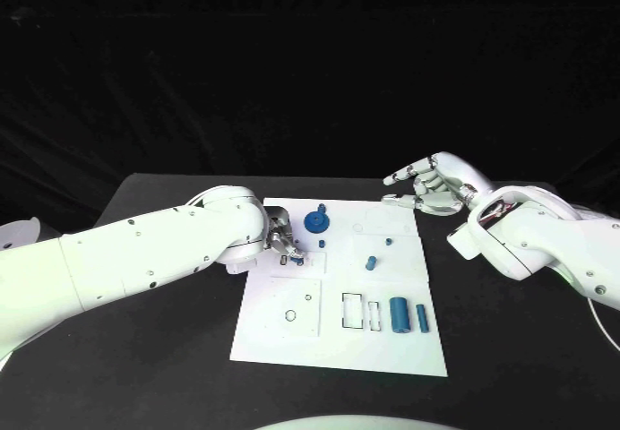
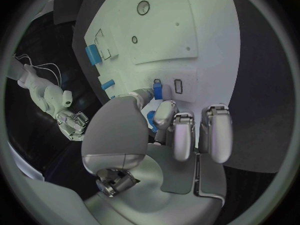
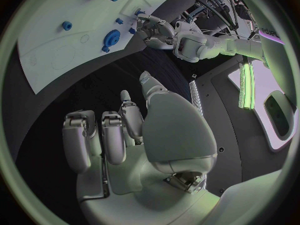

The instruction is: Assemble the parts on the task board

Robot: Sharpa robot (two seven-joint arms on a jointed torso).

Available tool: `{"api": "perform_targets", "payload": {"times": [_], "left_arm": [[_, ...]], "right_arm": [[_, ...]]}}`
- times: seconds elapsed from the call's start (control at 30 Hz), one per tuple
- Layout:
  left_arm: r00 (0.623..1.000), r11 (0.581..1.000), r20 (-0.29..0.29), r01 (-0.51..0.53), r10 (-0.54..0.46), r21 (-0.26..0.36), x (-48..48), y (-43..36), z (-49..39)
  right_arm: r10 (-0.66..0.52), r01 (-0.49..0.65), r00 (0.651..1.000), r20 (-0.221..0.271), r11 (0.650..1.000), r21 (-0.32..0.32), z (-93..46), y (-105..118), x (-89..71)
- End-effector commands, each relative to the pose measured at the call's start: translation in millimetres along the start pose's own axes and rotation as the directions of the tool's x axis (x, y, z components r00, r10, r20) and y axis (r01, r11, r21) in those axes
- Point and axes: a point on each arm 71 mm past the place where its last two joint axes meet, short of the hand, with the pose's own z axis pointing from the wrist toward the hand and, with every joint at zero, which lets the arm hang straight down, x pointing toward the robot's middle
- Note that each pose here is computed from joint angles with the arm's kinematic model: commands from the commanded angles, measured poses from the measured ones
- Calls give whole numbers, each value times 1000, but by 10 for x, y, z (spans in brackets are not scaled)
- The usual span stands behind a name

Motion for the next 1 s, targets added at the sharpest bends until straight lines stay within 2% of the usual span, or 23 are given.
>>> {"api": "perform_targets", "payload": {"times": [0.03,0.4,1.0], "left_arm": [[999,999,-16,-32,32,-7,27,-4,2],[998,999,-47,-52,52,-1,82,-22,5],[997,999,-53,-50,50,-1,90,-50,28]], "right_arm": [[0,0,1000,-15,1000,-5,-1,5,17],[1,-1,1000,-16,1000,-4,-1,3,18],[2,-2,1000,-18,1000,-6,7,12,30]]}}
